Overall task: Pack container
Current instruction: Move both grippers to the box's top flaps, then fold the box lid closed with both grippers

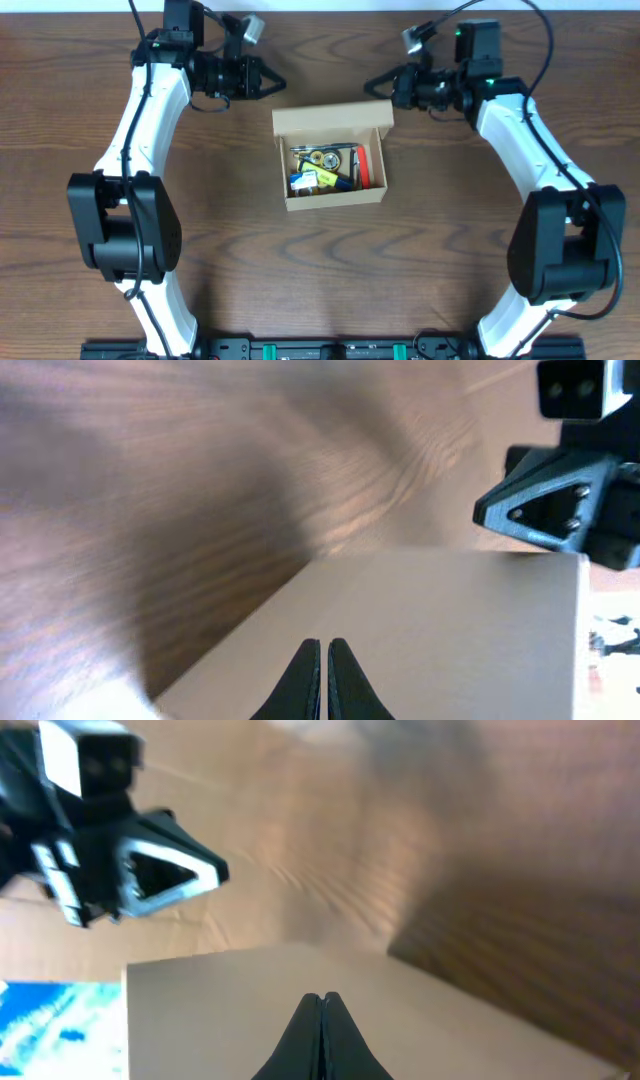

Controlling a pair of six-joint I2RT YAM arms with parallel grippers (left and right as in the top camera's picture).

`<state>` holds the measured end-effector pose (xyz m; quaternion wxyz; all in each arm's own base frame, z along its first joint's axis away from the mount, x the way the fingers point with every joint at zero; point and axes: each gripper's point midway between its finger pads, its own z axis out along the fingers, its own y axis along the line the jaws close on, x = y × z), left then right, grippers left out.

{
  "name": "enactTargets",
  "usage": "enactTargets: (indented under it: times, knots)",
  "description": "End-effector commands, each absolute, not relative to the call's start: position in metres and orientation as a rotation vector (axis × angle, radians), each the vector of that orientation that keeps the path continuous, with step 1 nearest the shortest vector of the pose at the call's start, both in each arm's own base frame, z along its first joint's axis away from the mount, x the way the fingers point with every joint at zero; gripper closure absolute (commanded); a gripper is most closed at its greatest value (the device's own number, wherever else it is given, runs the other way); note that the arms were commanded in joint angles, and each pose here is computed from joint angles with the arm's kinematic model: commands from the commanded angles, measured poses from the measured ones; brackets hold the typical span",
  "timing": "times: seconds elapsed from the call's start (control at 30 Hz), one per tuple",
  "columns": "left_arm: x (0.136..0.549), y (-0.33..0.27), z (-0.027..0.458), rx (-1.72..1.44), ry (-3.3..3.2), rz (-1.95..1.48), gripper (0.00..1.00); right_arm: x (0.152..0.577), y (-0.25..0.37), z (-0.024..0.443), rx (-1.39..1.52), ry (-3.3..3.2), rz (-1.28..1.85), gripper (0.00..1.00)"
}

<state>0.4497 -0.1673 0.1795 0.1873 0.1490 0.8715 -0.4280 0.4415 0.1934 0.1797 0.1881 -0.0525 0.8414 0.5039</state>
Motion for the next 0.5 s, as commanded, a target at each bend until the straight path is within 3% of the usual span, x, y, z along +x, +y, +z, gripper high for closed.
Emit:
enactTargets:
  times: [0.0, 0.27, 0.47]
  knots:
    - [0.443, -0.165, 0.177, 0.596, 2.454, -1.027, 0.94, 0.429, 0.203, 0.175, -0.278, 2.391, 1.332, 0.98]
    - [0.408, -0.156, 0.14, 0.78, 2.672, -0.753, 0.94, 0.376, 0.191, 0.115, -0.298, 2.777, 1.021, 0.98]
    - [0.396, -0.144, 0.129, 0.84, 2.759, -0.619, 0.94, 0.357, 0.173, 0.098, -0.306, 2.922, 0.809, 0.98]
